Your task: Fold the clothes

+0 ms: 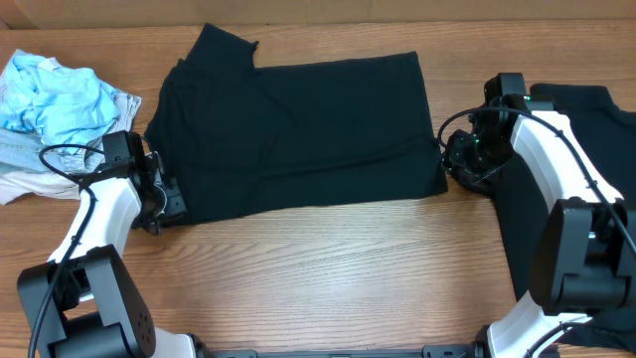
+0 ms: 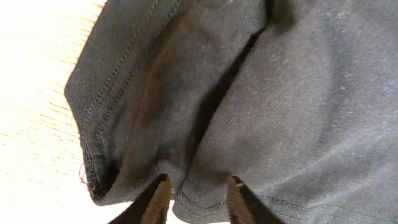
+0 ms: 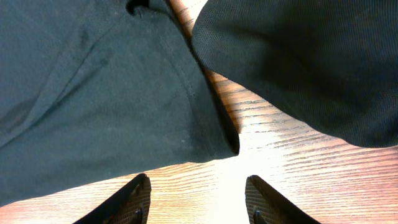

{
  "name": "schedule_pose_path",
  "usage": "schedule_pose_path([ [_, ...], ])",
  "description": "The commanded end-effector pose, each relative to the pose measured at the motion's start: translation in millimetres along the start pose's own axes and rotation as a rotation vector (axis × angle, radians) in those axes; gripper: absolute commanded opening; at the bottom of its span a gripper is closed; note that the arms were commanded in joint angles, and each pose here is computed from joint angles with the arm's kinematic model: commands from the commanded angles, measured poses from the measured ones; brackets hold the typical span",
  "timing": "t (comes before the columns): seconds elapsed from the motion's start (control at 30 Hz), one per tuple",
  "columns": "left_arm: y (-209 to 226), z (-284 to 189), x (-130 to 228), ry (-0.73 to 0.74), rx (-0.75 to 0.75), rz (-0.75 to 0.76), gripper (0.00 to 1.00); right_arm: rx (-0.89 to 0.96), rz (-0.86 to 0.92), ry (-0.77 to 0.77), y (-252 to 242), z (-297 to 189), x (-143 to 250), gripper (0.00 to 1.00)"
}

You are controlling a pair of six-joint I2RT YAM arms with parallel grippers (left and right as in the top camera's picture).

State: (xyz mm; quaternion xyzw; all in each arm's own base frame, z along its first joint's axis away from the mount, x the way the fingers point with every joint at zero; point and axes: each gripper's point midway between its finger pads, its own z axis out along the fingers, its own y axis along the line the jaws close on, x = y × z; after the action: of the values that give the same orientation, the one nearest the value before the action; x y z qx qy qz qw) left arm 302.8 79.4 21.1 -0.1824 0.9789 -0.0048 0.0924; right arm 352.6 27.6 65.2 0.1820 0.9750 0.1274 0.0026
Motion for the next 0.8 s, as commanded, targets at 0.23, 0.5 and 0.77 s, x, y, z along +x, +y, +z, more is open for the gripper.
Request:
schedule_pose_path([
  [0.23, 2.1, 10.6, 14.3, 0.033, 0.002, 0.002, 0.20, -0.024, -0.022, -0.045, 8.8, -11.4, -7.2, 0.52],
  [0.5, -1.0, 7.0, 11.6, 0.033, 0.017, 0.002, 0.04, -0.024, -0.022, -0.045, 8.8, -11.4, -7.2, 0.53],
  [0.77, -26.3, -18.7, -16.1, -0.006, 0.150, 0.005, 0.04, -0.024, -0.022, -0.045, 8.8, -11.4, -7.2, 0.53],
])
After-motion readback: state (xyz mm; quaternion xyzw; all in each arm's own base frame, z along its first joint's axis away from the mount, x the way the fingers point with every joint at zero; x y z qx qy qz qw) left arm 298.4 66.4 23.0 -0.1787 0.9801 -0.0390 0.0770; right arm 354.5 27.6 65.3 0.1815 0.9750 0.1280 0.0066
